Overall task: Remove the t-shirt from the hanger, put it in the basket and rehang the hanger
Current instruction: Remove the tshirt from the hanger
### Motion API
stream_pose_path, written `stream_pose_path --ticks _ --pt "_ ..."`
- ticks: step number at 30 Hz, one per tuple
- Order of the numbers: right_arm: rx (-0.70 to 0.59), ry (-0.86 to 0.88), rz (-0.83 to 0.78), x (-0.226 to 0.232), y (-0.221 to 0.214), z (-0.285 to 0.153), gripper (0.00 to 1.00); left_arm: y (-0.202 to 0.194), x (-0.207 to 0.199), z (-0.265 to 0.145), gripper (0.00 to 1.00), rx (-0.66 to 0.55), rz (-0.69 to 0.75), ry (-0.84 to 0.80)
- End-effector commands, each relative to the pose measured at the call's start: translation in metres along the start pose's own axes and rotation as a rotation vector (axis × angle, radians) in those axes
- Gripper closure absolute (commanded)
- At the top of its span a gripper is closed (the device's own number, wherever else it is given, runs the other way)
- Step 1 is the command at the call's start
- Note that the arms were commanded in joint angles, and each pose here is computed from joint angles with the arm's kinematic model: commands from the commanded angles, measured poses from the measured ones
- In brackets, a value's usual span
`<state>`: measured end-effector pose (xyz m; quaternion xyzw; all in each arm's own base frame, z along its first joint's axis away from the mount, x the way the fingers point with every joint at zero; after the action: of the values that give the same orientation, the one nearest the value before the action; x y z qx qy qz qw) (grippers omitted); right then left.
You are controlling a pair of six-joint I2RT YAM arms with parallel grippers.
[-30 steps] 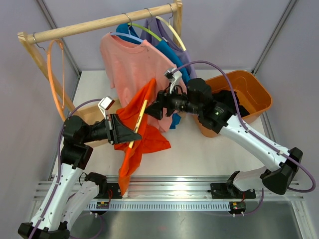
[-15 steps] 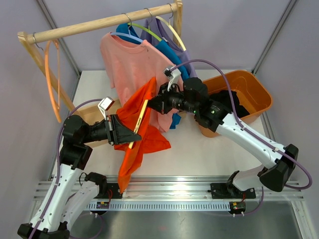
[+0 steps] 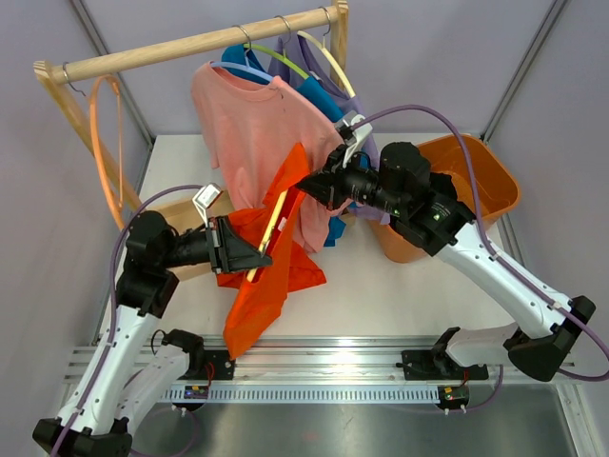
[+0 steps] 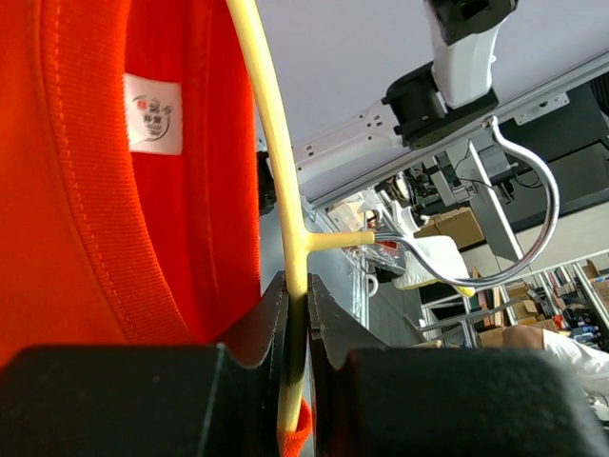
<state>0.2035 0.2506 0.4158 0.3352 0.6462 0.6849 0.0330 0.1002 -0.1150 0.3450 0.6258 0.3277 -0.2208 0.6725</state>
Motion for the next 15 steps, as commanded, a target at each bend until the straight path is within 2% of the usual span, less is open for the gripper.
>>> stream_pose_path --ticks 1,7,9,15 --pt "-0.113 0.042 -0.087 0.012 0.036 -0.016 1.0 0.008 -0.007 -0.001 1.0 -0.004 0.076 -0.009" --pt "-0.077 0.207 -0.094 0.03 0.047 -0.014 1.0 0.012 0.001 0.002 1.0 0.019 0.079 -0.002" --pt "-0.048 0.253 -0.074 0.035 0.047 -0.011 1.0 0.017 -0.002 0.003 1.0 0.018 0.109 -0.007" --pt "-0.067 0.357 -0.053 0.055 0.069 -0.016 1.0 0.027 -0.002 0.006 1.0 0.004 0.188 -0.008"
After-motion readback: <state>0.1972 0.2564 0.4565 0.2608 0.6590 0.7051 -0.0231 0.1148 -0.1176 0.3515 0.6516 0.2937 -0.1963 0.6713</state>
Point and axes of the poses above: each gripper's point midway between its finger pads, its own z axis out along the fingers, its own x axis along the line the jaws close on, y = z × x, the point moved 10 cm from there along -z, back along the fingers, and after that the axes turned 8 degrees about z, right-handed, at the moved point
